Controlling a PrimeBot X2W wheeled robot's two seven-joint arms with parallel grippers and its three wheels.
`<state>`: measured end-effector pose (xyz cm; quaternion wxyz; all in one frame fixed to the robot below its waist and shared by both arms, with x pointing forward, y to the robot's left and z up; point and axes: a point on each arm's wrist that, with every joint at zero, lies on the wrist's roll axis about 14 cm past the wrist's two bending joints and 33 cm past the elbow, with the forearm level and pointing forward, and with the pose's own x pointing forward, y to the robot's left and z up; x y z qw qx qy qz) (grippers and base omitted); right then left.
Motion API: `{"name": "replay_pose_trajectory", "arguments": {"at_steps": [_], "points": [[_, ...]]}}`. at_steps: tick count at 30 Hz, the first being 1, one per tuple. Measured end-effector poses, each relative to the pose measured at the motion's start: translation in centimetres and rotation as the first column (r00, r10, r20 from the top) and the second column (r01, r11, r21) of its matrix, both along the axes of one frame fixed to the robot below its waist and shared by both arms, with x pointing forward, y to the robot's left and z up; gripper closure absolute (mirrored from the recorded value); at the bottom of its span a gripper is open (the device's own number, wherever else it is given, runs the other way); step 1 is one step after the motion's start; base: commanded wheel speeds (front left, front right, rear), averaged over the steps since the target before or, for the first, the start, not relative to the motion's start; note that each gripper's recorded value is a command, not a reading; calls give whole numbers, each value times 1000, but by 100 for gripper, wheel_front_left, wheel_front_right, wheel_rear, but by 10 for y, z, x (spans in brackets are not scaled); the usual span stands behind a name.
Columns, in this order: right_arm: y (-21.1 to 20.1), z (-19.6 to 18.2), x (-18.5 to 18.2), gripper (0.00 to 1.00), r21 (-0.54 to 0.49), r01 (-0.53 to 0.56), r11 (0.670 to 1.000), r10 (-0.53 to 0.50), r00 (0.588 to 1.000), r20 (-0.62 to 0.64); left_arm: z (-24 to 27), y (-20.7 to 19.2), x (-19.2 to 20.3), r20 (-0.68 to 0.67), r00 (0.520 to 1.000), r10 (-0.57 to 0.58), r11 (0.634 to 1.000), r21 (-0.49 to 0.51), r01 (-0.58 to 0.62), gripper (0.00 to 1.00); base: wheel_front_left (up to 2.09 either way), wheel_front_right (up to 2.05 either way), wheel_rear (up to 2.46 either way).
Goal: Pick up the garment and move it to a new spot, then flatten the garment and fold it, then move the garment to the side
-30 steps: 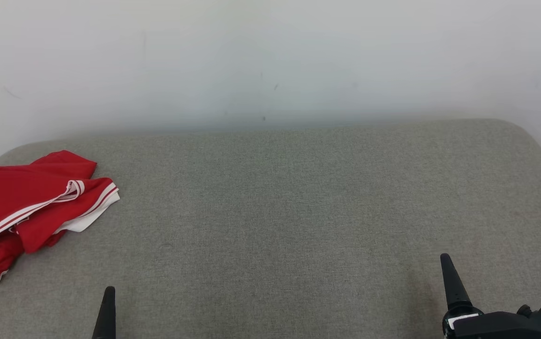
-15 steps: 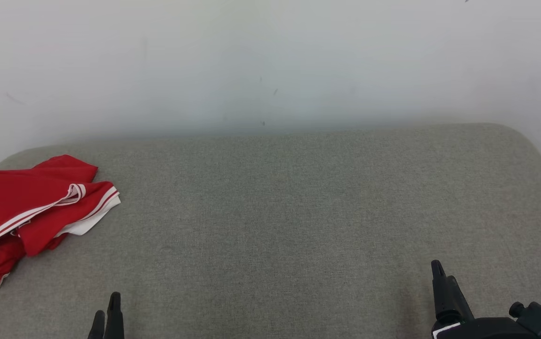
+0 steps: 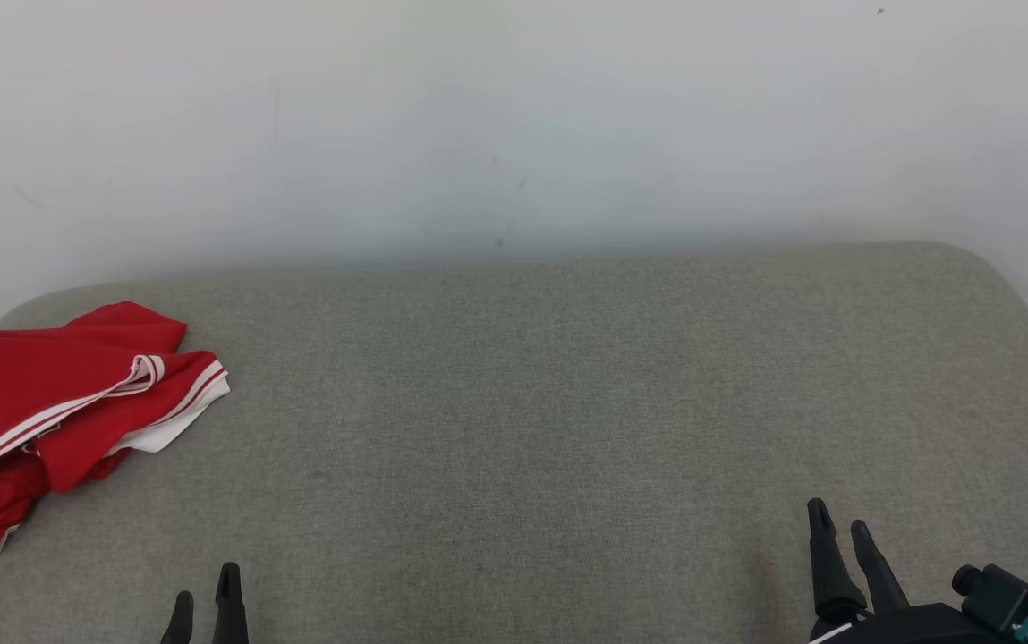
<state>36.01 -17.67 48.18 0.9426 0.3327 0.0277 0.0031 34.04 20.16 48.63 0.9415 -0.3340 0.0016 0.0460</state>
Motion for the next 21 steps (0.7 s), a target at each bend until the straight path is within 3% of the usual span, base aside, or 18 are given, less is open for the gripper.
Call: {"name": "replay_pose_trajectory", "arguments": {"at_steps": [21], "points": [[11, 5, -3, 0, -251, -61, 966, 67, 998, 16, 6, -2, -4, 25, 999, -26, 972, 234, 20, 0, 0, 0, 0]]}}
